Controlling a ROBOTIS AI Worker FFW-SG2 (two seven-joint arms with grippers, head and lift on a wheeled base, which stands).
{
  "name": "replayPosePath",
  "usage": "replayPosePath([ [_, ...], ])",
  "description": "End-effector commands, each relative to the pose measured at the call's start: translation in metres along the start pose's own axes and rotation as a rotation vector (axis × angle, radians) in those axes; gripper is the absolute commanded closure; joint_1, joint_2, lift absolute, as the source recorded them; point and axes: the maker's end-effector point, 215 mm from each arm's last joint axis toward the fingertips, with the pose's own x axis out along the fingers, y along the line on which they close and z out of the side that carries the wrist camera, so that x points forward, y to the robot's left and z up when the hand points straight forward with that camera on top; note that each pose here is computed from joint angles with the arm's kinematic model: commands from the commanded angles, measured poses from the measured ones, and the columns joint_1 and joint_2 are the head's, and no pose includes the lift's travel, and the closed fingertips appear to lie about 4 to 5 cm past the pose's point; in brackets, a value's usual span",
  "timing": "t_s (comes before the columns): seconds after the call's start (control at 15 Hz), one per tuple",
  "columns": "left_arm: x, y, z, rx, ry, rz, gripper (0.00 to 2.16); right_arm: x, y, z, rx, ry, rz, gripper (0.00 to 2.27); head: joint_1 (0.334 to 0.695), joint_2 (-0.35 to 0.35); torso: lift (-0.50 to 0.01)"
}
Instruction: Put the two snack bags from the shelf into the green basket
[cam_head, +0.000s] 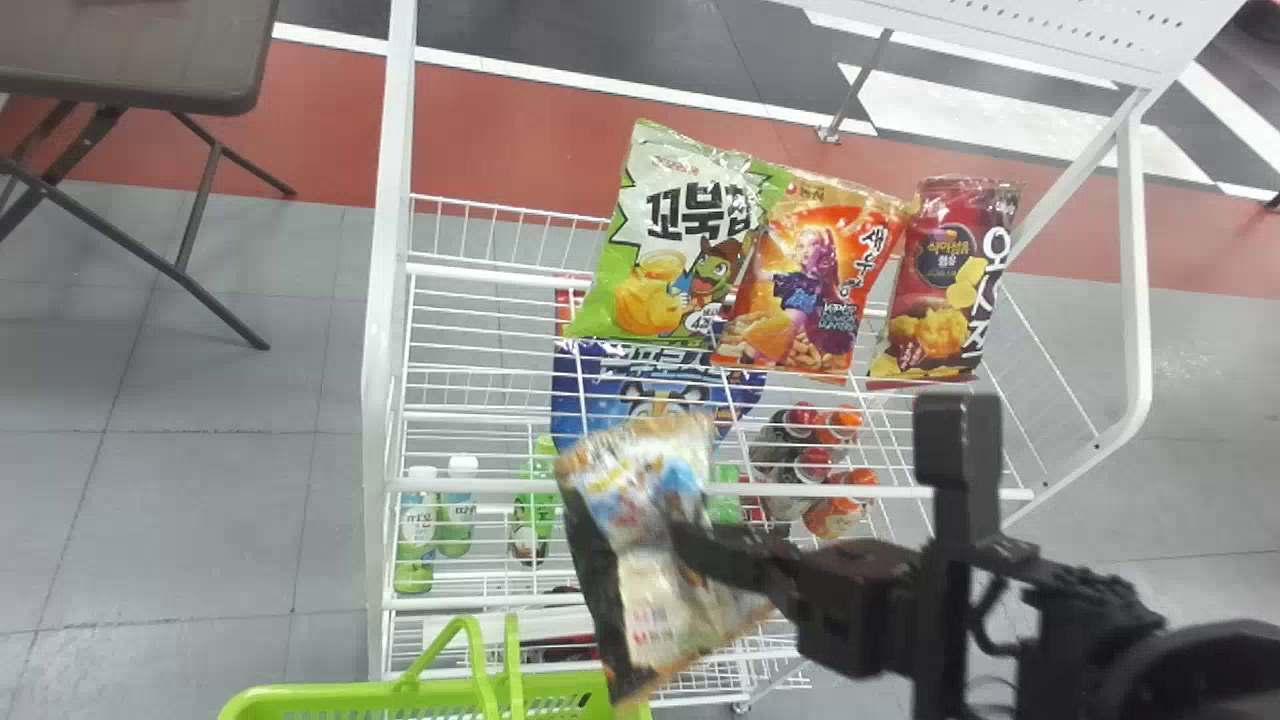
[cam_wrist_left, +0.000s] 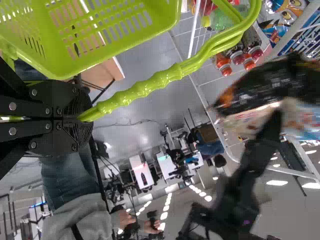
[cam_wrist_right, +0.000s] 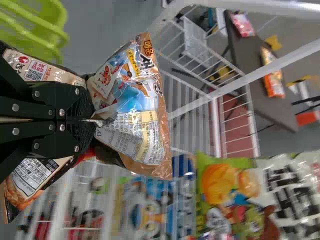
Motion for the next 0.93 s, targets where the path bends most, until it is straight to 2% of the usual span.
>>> replayPosePath([
  [0.0,0.000,-0.003,0.002,0.005,0.000,-0.002,2.13,-0.027,-0.016,-0.007,0.039,0.014,-0.023,2.22,0.695,-0.350,-0.006],
  [0.27,0.000,-0.006,0.005,0.009,-0.002,0.000,2.13,-0.032,-0.016,-0.047,0.094,0.088,0.007,2.22,0.695,-0.350,-0.006],
  [0.53,-0.001,-0.009,0.007,0.018,-0.006,-0.001,2.13,0.002,-0.002,-0.102,0.131,0.231,0.036,2.22,0.695,-0.350,-0.006],
  [0.87,-0.002,-0.015,0.006,0.019,-0.002,-0.007,2.13,0.041,0.050,-0.165,0.083,0.408,0.121,2.22,0.695,-0.350,-0.006],
])
